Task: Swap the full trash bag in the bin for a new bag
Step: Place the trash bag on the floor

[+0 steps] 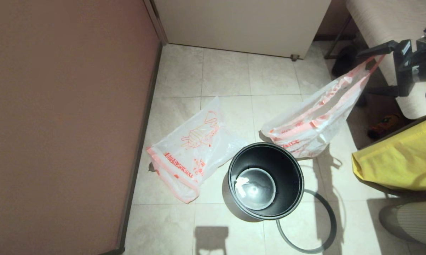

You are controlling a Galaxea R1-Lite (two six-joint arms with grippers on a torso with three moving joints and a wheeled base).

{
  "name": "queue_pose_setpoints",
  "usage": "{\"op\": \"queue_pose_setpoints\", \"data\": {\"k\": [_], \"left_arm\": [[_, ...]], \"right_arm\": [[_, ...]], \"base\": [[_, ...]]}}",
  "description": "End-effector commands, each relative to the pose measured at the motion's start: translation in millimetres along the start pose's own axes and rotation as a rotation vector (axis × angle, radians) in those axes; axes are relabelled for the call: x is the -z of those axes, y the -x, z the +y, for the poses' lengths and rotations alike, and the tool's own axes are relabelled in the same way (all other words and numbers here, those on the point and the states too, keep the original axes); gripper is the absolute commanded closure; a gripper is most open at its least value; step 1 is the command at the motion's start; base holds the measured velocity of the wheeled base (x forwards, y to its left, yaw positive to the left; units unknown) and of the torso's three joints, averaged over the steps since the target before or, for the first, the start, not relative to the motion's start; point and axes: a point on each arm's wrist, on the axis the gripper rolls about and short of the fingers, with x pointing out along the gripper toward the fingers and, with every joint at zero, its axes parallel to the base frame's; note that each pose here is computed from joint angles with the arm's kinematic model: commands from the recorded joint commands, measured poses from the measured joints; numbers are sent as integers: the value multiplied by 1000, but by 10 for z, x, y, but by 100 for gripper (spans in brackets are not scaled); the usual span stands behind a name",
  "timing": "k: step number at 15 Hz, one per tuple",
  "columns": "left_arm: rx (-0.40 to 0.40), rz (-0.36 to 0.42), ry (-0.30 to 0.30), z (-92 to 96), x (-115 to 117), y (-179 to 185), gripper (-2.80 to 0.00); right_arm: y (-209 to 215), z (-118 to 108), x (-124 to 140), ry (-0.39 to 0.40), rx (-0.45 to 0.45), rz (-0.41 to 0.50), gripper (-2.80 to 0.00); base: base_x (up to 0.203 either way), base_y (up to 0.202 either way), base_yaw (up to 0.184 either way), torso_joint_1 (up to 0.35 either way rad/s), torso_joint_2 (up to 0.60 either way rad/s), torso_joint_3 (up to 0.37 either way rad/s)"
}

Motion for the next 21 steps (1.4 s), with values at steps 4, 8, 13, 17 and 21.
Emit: {"op": "queue_pose_setpoints", "data": {"k": [4,8,13,17,21], "left_arm": [[0,0,0,0,-1,0,0],[0,0,0,0,-1,0,0],[-1,0,2,0,-1,0,0],[-1,0,1,0,-1,0,0],[-1,0,1,0,-1,0,0]], "right_arm": [[-214,-565,-4,-214,232,94,-280],[299,-238,-190,-161,82,-52,-280],[582,-368,38,-284,-53,176,-280],[1003,221,64,-221,-191,151,-280],[1316,596,171,-267,-275,137,-280]], "base": [[0,0,0,0,0,0],[0,0,0,0,0,0],[0,0,0,0,0,0],[0,0,0,0,0,0],[0,0,0,0,0,0]]}}
